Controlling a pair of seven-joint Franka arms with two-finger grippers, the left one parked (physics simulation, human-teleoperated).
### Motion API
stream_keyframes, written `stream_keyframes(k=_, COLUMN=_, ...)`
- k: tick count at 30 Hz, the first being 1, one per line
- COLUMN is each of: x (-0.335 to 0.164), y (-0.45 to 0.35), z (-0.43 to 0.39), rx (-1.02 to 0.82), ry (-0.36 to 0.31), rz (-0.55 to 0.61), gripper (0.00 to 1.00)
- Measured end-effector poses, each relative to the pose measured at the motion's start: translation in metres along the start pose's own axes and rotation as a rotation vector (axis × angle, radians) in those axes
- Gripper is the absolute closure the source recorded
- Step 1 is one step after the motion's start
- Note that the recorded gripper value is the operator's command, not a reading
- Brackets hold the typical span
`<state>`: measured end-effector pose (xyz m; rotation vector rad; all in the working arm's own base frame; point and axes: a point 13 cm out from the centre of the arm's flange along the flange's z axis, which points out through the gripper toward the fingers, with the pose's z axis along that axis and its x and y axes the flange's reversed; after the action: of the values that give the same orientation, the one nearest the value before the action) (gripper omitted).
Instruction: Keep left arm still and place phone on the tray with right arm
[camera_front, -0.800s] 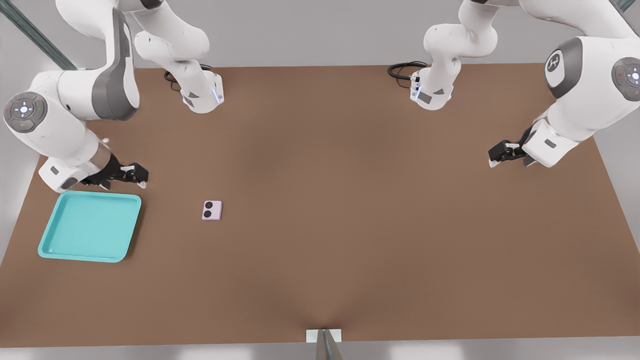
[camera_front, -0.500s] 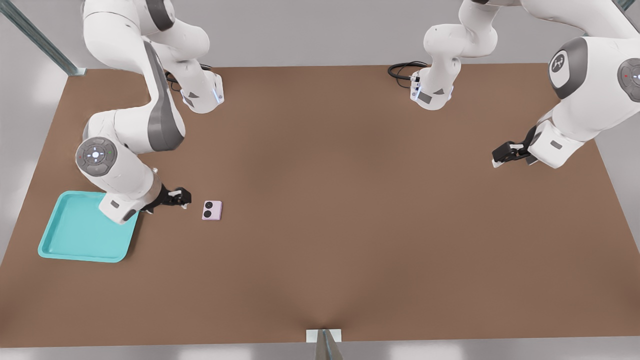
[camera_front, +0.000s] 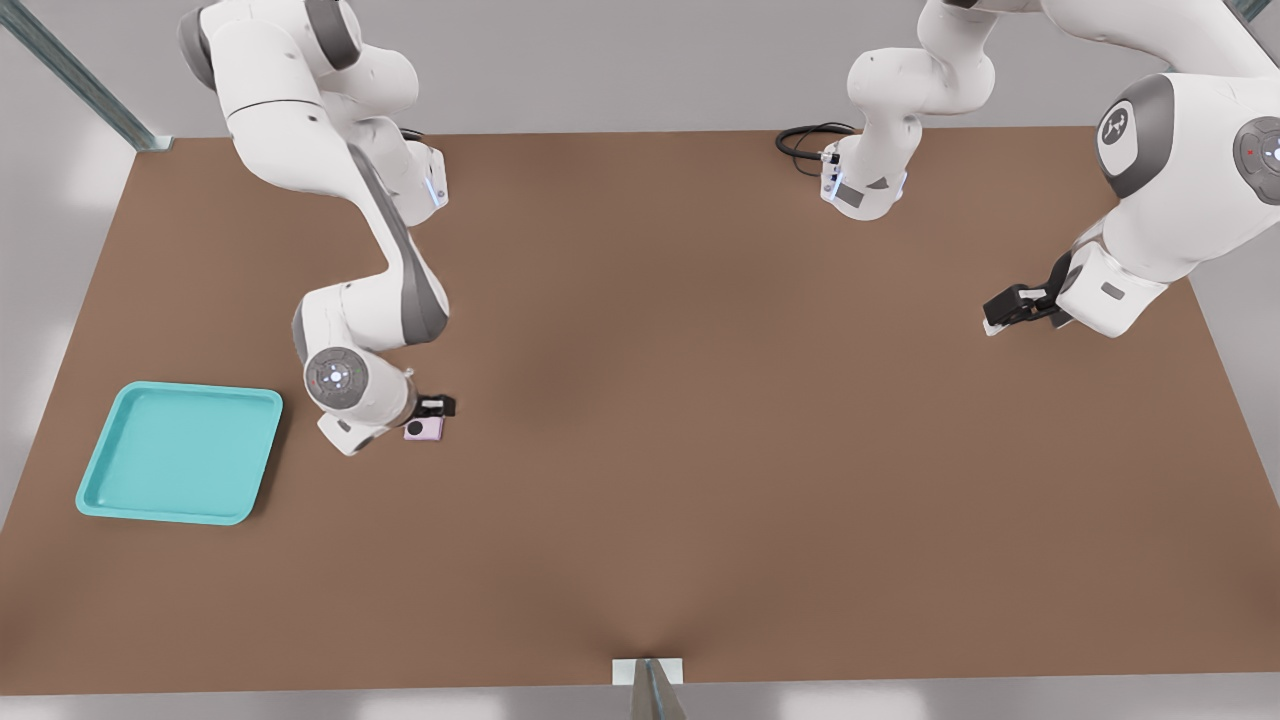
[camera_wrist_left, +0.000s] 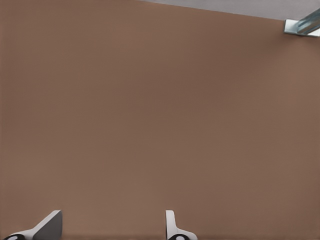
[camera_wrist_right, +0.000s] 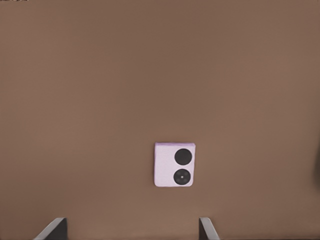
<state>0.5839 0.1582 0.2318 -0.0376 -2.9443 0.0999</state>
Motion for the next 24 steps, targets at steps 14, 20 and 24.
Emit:
stream_keyframes(k=14, x=0.014, y=-0.010, z=0.071, rx=0.003, ry=0.050, rz=0.203, gripper=0.00)
stream_keyframes(k=20, x=0.006, y=-0.007, z=0.076, rx=-0.044, ry=-0.059, rz=0.182, gripper=0.00)
stream_keyframes(k=24, x=-0.005, y=-0.001, z=0.073, rx=-0.063, ry=-0.110, rz=0.129, gripper=0.00)
